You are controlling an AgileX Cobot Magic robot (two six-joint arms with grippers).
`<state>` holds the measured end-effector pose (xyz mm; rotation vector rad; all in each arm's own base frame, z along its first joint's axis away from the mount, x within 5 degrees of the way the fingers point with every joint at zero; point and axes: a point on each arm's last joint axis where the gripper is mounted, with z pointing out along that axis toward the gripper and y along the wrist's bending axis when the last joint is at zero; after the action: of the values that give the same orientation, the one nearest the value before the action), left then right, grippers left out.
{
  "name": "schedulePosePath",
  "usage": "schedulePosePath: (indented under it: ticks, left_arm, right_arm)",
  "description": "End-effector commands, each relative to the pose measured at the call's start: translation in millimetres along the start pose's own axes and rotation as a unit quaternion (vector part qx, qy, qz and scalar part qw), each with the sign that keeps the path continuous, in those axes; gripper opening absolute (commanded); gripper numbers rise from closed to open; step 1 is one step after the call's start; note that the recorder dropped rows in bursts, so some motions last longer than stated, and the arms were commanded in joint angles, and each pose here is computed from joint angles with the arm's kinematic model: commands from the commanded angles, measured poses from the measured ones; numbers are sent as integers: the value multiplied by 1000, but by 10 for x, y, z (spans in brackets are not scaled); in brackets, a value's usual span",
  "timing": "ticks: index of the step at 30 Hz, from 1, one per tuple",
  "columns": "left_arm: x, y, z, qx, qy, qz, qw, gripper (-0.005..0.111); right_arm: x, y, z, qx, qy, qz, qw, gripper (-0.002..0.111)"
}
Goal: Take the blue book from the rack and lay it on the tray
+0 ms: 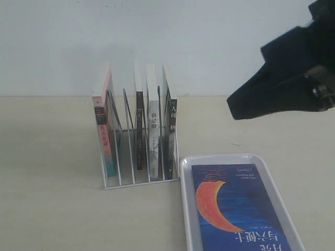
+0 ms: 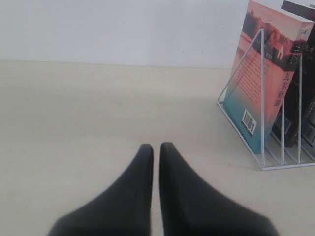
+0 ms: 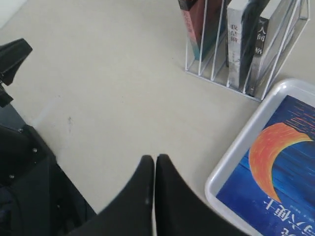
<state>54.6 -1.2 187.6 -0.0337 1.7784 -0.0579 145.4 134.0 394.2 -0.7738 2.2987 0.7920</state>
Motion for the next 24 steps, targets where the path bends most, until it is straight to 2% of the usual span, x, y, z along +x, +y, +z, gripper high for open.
schedulePosePath:
  ticks: [1, 9, 13, 15, 18, 20, 24]
  left_arm:
    - [11, -2, 2, 1, 0, -4, 1000, 4]
    - [11, -2, 2, 1, 0, -4, 1000, 4]
    - [11, -2, 2, 1, 0, -4, 1000, 4]
    - [11, -2, 2, 1, 0, -4, 1000, 4]
    - [11, -2, 2, 1, 0, -4, 1000, 4]
    - [11, -2, 2, 1, 0, -4, 1000, 4]
    - [11, -2, 2, 1, 0, -4, 1000, 4]
  right_arm:
    - [-14, 9, 1, -6, -13, 14, 1000, 0]
    - [-15, 11, -13, -4, -17, 12, 1000, 0]
    - [18, 21, -109, 13, -27, -19, 999, 0]
    - [23, 10, -139, 20, -77, -19, 997, 0]
    - [85, -45, -163, 25, -202, 13, 979, 0]
    - [263, -132, -142, 37, -260, 36, 964, 0]
    - [759, -309, -67, 70, -315, 55, 945, 0]
